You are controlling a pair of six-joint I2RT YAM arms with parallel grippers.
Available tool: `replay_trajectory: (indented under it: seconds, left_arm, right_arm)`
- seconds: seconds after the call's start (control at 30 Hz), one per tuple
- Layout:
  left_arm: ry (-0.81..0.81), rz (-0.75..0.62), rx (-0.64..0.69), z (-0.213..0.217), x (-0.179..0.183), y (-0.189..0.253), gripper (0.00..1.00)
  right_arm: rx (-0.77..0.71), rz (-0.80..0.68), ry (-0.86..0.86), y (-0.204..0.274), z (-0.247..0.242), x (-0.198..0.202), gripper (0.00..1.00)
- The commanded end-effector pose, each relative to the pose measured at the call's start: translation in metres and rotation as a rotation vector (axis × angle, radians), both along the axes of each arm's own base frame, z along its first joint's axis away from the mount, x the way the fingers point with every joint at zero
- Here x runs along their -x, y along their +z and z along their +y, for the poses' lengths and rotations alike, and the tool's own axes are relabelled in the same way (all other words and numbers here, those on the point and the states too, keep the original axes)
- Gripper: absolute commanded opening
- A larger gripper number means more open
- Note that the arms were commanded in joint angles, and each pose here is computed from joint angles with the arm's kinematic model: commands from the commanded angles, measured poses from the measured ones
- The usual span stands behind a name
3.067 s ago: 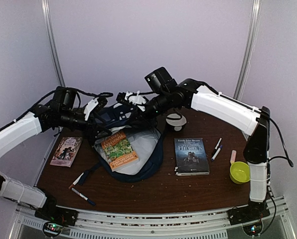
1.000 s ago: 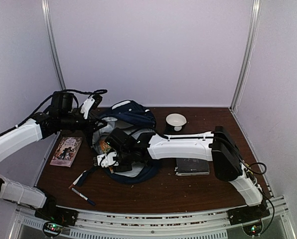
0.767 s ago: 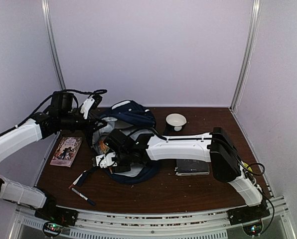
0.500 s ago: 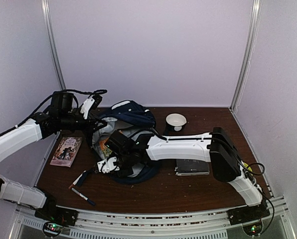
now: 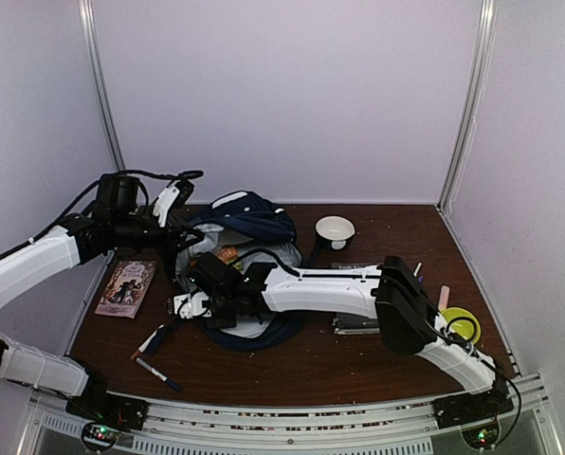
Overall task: Pack the student bag
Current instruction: Adjust the book in the largest pocket of the bag, then place the largest pocket of the bag in the student bag.
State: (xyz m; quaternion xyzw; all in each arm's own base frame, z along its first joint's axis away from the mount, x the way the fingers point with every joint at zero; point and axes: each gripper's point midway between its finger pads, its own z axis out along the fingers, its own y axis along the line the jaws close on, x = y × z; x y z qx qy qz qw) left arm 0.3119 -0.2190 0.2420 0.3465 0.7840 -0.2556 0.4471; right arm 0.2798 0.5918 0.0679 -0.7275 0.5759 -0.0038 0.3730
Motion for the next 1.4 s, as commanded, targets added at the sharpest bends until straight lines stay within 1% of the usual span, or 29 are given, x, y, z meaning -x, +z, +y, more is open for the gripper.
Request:
replay_trajectory:
  seconds: [0.0, 0.13, 0.27, 0.37, 0.47, 0.57, 0.7, 0.77, 0.87, 0.97, 1.07, 1.17, 1.27, 1.37]
  left_arm:
    - [-0.040, -0.123, 0.110, -0.008, 0.000, 0.052, 0.00]
    - [-0.044, -0.124, 0.113, -0.008, 0.001, 0.053, 0.00]
    - [-0.048, -0.120, 0.112, -0.009, 0.001, 0.051, 0.00]
    - [-0.049, -0.119, 0.111, -0.009, 0.001, 0.051, 0.00]
    - [-0.040, -0.113, 0.105, -0.009, -0.001, 0.048, 0.00]
    - [0.001, -0.107, 0.086, -0.004, -0.008, 0.044, 0.00]
    - [0.008, -0.093, 0.079, -0.004, -0.010, 0.040, 0.00]
    - [0.014, -0.078, 0.076, -0.004, -0.012, 0.036, 0.00]
    - [0.017, -0.047, 0.066, -0.006, -0.015, 0.028, 0.00]
    - [0.020, -0.029, 0.053, -0.007, -0.016, 0.020, 0.00]
    - [0.012, -0.012, 0.040, -0.010, -0.013, 0.014, 0.00]
    - [0.006, 0.038, -0.014, -0.015, -0.006, 0.001, 0.01]
    - [0.005, 0.065, -0.074, -0.021, 0.006, -0.005, 0.08]
    - [-0.003, 0.137, -0.092, -0.021, 0.022, -0.019, 0.09]
  right_arm:
    - [-0.055, -0.091, -0.160, 0.017, -0.006, -0.042, 0.42]
    - [-0.030, -0.153, -0.202, 0.018, -0.020, -0.067, 0.41]
    - [-0.055, -0.175, -0.259, 0.028, -0.032, -0.093, 0.37]
    - [-0.060, -0.188, -0.267, 0.028, -0.034, -0.100, 0.36]
    - [-0.054, -0.175, -0.262, 0.028, -0.033, -0.095, 0.36]
    - [-0.035, -0.074, -0.206, 0.033, -0.036, -0.065, 0.37]
    - [-0.083, 0.042, -0.075, 0.066, -0.056, -0.004, 0.43]
    - [-0.099, 0.056, -0.022, 0.091, -0.075, 0.025, 0.46]
    - [-0.075, 0.127, 0.048, 0.108, -0.108, 0.062, 0.49]
    - [-0.019, 0.186, 0.052, 0.108, -0.149, 0.083, 0.49]
    - [0.020, 0.239, -0.018, 0.096, -0.194, 0.085, 0.49]
    - [-0.032, 0.347, -0.163, 0.094, -0.233, 0.072, 0.49]
    - [-0.106, 0.470, -0.327, 0.092, -0.271, 0.048, 0.48]
    - [-0.199, 0.587, -0.529, 0.089, -0.314, 0.014, 0.47]
